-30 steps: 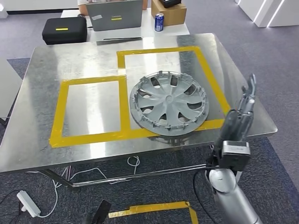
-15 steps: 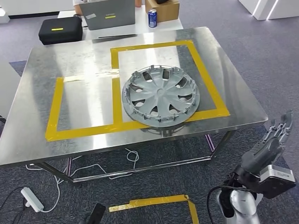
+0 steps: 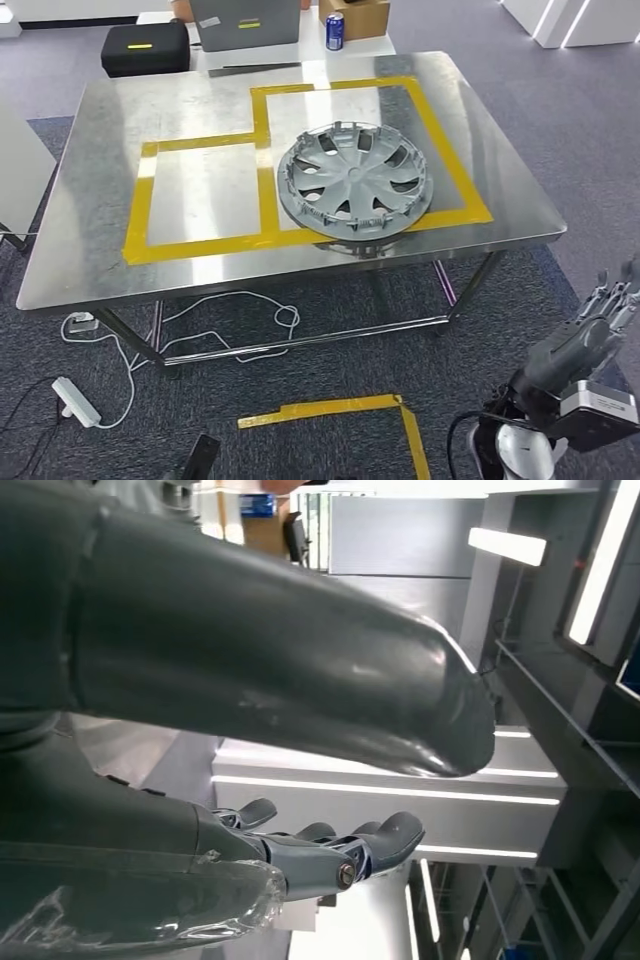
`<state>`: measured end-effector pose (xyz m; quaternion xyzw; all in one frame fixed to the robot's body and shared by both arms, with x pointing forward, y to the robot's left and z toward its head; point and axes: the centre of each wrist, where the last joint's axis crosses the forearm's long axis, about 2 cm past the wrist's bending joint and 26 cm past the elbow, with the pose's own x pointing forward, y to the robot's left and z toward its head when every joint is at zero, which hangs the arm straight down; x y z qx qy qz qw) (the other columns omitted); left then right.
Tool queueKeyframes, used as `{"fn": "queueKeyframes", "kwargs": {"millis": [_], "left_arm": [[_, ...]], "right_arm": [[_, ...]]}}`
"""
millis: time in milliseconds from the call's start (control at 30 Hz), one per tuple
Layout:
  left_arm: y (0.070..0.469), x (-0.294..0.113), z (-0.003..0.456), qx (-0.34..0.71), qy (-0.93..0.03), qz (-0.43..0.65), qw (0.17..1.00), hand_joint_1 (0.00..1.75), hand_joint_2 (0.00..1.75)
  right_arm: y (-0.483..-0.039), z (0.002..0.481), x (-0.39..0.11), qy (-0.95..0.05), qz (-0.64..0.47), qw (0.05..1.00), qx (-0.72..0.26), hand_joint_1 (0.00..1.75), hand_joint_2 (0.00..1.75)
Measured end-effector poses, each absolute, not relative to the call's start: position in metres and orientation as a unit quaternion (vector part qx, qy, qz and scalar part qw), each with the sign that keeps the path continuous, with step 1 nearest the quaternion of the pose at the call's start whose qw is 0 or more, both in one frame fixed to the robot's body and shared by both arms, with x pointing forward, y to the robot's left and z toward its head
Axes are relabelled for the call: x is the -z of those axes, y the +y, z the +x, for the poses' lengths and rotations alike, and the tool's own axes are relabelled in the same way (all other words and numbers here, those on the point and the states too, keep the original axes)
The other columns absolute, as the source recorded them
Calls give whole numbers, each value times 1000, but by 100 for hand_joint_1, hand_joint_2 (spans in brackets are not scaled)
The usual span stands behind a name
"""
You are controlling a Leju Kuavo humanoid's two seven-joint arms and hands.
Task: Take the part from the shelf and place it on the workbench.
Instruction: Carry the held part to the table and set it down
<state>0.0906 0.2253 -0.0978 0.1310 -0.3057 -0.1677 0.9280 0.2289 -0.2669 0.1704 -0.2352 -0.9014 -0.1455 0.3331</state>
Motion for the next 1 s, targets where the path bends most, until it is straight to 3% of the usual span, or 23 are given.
{"fn": "queueKeyframes", "kwargs": {"millis": [1000], "left_arm": [[236, 101, 83, 145, -304, 143, 931, 0, 0]], "right_arm": [[-268, 209, -150, -881, -262, 369, 137, 0, 0]]}}
